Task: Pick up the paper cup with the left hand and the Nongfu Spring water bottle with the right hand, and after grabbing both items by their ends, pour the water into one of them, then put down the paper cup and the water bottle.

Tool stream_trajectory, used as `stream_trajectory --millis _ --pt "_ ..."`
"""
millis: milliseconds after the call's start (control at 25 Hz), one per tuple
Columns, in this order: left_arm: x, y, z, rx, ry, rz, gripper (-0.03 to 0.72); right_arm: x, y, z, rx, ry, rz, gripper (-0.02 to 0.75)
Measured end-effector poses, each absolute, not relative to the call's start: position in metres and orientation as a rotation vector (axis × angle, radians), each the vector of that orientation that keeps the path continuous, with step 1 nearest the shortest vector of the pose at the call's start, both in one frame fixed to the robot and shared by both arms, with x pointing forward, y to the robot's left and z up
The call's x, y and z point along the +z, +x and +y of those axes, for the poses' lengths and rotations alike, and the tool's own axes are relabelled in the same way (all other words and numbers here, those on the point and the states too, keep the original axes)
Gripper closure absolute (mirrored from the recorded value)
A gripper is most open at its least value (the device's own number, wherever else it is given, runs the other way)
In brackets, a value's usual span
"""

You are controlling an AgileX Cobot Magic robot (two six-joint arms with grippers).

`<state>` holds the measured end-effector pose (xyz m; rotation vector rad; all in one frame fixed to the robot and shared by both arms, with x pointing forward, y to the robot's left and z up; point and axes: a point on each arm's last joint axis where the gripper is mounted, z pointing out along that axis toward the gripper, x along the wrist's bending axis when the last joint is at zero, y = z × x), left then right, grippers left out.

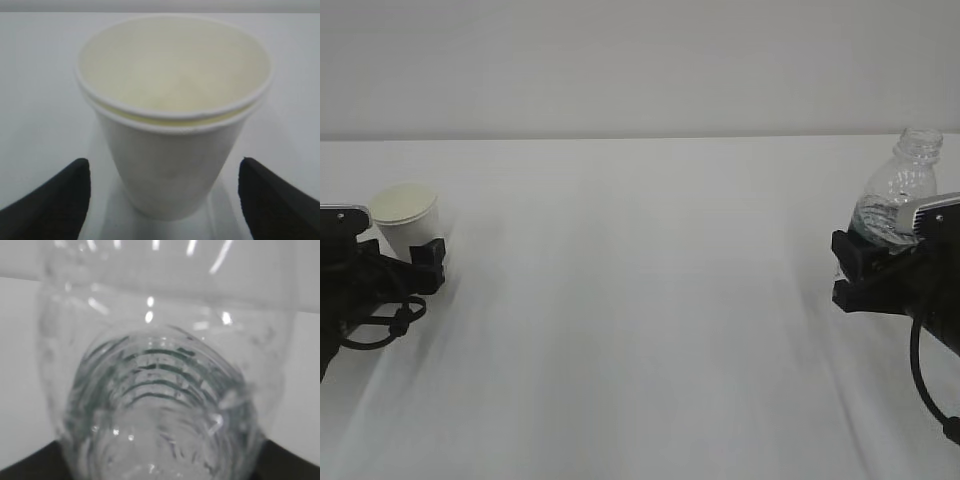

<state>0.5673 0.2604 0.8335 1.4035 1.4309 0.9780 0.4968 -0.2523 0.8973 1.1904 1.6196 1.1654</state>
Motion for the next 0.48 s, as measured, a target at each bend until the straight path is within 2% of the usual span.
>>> stream_trajectory --millis 480 --pt "0.826 0.594 0.257 1.000 1.366 1.403 -0.003 0.897 0.497 -0.252 1.165 1.190 1.620 0.345"
